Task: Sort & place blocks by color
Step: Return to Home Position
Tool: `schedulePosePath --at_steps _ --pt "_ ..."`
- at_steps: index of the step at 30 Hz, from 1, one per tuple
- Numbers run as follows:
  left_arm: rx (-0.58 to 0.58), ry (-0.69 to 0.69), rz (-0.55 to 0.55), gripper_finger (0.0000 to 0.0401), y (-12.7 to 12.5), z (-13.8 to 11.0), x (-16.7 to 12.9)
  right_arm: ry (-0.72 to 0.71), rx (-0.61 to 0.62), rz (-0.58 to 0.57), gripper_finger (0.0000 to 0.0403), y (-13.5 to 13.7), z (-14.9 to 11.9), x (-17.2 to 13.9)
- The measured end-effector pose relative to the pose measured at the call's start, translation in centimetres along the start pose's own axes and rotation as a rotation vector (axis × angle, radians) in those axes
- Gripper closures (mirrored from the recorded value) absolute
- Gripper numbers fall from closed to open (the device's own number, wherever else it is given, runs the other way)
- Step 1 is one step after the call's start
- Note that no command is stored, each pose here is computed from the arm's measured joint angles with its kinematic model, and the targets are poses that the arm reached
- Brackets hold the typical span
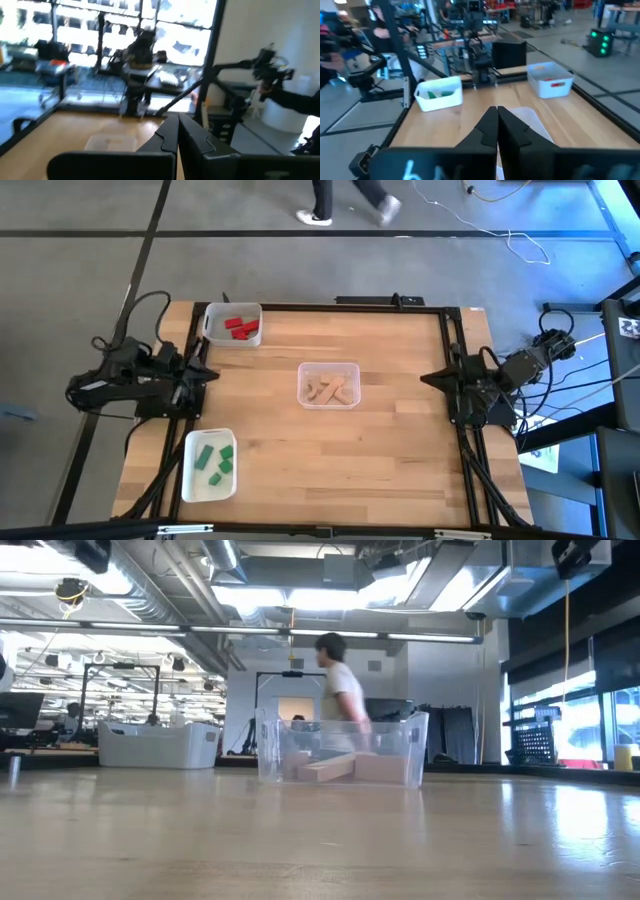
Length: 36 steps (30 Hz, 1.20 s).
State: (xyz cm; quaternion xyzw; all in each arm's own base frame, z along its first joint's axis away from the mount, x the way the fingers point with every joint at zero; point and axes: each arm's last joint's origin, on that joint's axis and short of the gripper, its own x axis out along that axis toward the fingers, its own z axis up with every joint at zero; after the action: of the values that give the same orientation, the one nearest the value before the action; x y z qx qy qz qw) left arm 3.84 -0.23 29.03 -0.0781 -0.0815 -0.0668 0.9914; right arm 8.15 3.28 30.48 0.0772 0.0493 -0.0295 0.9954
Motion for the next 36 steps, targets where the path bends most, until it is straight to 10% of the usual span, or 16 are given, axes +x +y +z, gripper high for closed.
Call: schedulePosePath --at_steps 22,36 --pt "-0.085 -0.019 -0.023 0.0401 1.7 -5.6 2.6 -0.091 -0.021 0.113 0.0403 -2.9 -4.3 -2.8" --pt "0.077 -0.061 0.097 0.0401 2.7 -8.2 3.3 -0.095 -0.029 0.143 0.0403 -2.9 -4.2 -2.9"
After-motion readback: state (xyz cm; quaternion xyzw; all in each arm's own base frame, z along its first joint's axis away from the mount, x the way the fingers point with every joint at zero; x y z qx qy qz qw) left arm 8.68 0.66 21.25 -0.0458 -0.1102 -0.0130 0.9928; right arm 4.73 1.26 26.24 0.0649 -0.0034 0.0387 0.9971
